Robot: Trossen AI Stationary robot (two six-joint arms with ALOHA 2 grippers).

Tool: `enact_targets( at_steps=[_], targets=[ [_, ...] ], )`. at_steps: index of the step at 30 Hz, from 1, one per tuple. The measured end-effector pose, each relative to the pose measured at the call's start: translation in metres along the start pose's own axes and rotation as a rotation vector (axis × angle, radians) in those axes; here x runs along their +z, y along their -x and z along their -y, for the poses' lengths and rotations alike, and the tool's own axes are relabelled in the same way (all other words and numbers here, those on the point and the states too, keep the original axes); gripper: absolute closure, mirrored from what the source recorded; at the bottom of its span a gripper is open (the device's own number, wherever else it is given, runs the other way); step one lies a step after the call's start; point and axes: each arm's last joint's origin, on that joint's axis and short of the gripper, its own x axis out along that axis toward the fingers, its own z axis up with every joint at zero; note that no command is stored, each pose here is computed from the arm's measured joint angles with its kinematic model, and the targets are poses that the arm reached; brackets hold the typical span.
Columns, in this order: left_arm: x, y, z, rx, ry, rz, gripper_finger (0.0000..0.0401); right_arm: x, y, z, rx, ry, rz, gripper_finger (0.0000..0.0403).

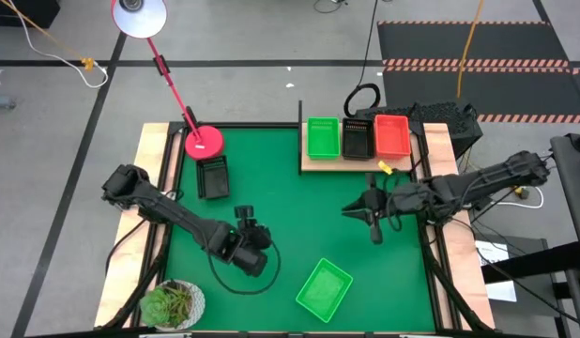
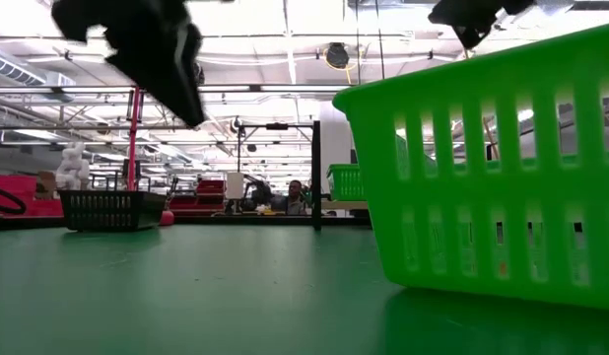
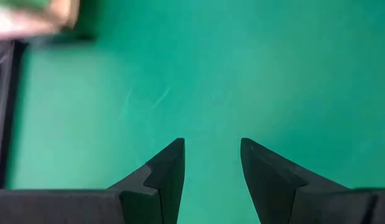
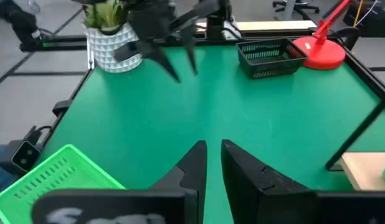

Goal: Stack baskets on shelf by color
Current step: Stack the black bin on top of the other black bin on the shelf

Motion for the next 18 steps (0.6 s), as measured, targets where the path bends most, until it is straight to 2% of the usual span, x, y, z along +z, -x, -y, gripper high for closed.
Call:
enact_targets(
  at_steps=[4,8,12,18],
  targets=[
    [-0.013,-0.003,-0.013,0.124,0.005,-0.116,0.0242,0.007,-0.009,-0.004,-0.003,0.05,-0.049,0.0362],
    [-0.021,-0.005,-0.029,0.191,-0.085,-0.238,0.0242,0.008,-0.01,-0.005,-0.004,0.126,-0.094,0.0362],
    [-0.025,-0.004,-0.041,0.211,-0.169,-0.311,0.0242,0.003,-0.01,-0.004,-0.01,0.139,-0.149,0.0362],
    [-0.044,0.006,-0.06,0.149,-0.125,-0.275,0.0242,-0.001,-0.006,-0.002,-0.013,0.147,-0.188,0.0362]
  ],
)
